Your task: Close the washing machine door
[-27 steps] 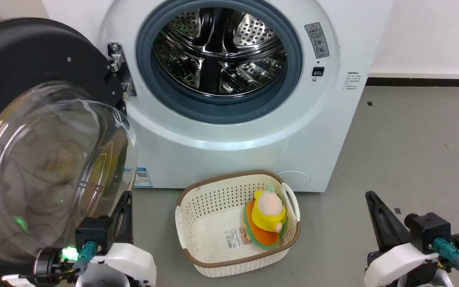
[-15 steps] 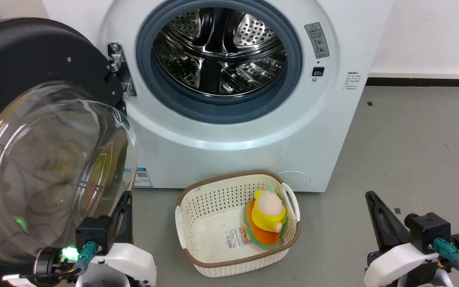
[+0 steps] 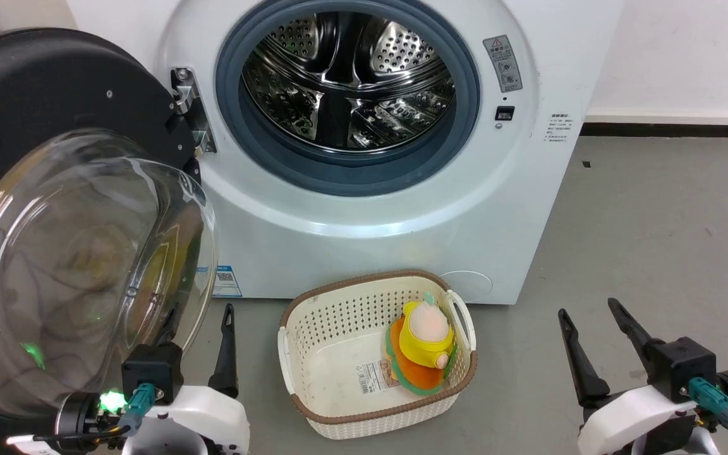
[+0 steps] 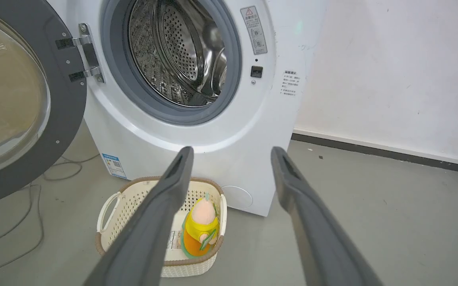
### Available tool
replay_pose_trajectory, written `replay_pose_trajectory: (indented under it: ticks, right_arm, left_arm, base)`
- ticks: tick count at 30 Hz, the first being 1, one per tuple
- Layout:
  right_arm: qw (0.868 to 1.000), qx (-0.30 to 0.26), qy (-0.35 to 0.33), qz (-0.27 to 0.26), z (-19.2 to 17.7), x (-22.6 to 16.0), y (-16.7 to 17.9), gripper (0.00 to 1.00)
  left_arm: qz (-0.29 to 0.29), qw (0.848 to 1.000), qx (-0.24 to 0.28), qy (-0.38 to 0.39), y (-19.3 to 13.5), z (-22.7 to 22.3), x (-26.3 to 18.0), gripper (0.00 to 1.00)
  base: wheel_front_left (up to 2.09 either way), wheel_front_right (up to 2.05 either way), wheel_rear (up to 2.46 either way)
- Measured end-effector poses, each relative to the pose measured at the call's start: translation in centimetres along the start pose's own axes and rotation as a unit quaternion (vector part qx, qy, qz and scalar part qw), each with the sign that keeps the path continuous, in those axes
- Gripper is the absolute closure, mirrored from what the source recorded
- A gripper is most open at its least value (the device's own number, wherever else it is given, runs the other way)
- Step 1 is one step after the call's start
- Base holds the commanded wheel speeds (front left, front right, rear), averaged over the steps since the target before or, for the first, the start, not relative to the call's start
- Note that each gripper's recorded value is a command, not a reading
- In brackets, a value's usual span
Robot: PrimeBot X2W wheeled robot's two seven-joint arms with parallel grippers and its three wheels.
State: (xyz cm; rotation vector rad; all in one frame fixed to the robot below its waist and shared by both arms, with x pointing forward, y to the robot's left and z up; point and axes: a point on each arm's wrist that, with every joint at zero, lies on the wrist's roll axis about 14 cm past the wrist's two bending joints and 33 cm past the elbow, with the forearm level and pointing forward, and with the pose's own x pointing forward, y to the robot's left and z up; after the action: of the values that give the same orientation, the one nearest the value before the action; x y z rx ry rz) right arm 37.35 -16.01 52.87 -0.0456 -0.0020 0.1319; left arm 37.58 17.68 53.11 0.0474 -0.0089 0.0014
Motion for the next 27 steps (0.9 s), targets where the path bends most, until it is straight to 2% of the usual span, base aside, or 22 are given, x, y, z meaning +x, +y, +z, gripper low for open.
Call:
replay_pose_trajectory:
  ticks: [3,4,5,17,27]
  right_arm:
    - [1.000,0.001,-0.001,-0.002,0.0,0.0,-0.2,0.00]
    - [1.000,0.003,-0.002,-0.003,0.0,0.0,-0.2,0.00]
    - [1.000,0.004,-0.004,-0.004,0.0,0.0,-0.3,0.00]
    - [1.000,0.014,-0.017,-0.010,0.4,0.1,-0.7,0.00]
    - [0.999,0.025,-0.025,-0.003,0.5,0.7,-0.3,0.00]
  left_arm:
    - [0.002,1.000,0.000,-0.001,0.0,0.0,0.0,0.02]
    - [0.002,1.000,0.000,-0.002,-0.1,0.0,0.0,0.66]
    - [0.002,1.000,0.000,-0.002,-0.1,0.0,0.0,1.00]
    - [0.014,1.000,0.001,-0.015,0.3,0.3,-0.1,1.00]
    - [0.032,0.998,0.013,-0.062,1.8,3.1,0.1,1.00]
  base:
    - [0.00,0.00,0.00]
    - [0.00,0.00,0.00]
    - [0.00,0.00,0.00]
    - [0.00,0.00,0.00]
    - [0.00,0.00,0.00]
